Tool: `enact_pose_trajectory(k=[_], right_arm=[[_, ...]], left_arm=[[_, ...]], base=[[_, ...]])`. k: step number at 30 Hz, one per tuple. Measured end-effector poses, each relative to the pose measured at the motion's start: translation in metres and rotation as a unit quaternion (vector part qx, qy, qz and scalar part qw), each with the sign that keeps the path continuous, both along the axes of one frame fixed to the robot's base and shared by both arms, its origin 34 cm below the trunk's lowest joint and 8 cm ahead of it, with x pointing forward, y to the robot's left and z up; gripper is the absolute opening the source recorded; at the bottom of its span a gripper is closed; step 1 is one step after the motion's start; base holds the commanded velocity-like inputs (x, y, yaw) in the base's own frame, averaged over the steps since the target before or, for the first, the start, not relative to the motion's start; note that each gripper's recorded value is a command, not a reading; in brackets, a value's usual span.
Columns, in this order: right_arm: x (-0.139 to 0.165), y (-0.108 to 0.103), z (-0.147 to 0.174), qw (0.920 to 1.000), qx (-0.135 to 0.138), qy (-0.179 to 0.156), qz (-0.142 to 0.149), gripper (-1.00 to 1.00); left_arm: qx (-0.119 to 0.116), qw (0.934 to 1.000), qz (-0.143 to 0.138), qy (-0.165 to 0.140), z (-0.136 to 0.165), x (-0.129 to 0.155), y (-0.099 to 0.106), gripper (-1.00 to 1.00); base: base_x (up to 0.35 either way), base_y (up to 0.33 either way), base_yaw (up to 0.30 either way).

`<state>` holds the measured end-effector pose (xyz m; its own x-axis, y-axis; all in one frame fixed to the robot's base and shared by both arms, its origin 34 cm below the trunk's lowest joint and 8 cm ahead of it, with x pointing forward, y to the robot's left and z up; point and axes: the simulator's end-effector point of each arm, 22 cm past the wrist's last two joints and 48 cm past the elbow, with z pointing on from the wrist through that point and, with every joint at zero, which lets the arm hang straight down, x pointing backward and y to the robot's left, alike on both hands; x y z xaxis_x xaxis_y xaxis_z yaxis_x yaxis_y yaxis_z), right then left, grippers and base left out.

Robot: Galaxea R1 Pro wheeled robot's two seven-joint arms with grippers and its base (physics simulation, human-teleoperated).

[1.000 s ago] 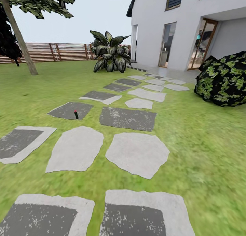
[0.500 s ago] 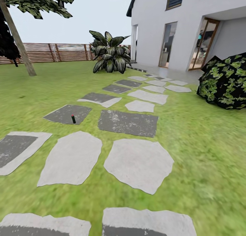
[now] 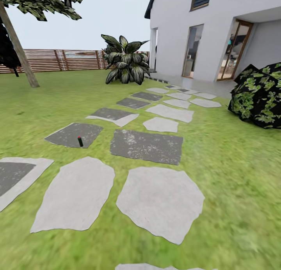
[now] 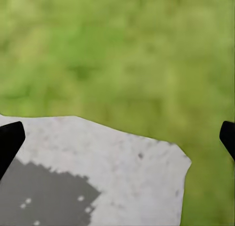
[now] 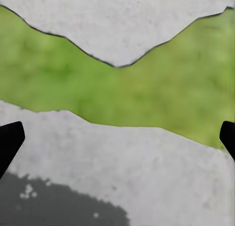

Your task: In the garden, pick up the pesticide atomizer on the floor and spray pesticide onto both trees until each tree trunk is fully covered.

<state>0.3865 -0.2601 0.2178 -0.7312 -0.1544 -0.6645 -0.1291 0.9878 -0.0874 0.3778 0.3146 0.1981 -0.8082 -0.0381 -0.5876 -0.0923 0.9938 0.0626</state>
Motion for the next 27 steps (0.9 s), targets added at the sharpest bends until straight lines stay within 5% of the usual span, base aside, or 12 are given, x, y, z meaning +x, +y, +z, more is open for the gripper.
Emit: enact_pose_trajectory(k=[27], right_arm=[[0.0004,0.0022,0.0003,1.0000,0.002,-0.001,0.000,1.00]], left_arm=[[-0.001,1.0000,0.002,0.000,0.0000,0.0000,0.0002,1.00]], base=[[0.340,0.043,0.000]])
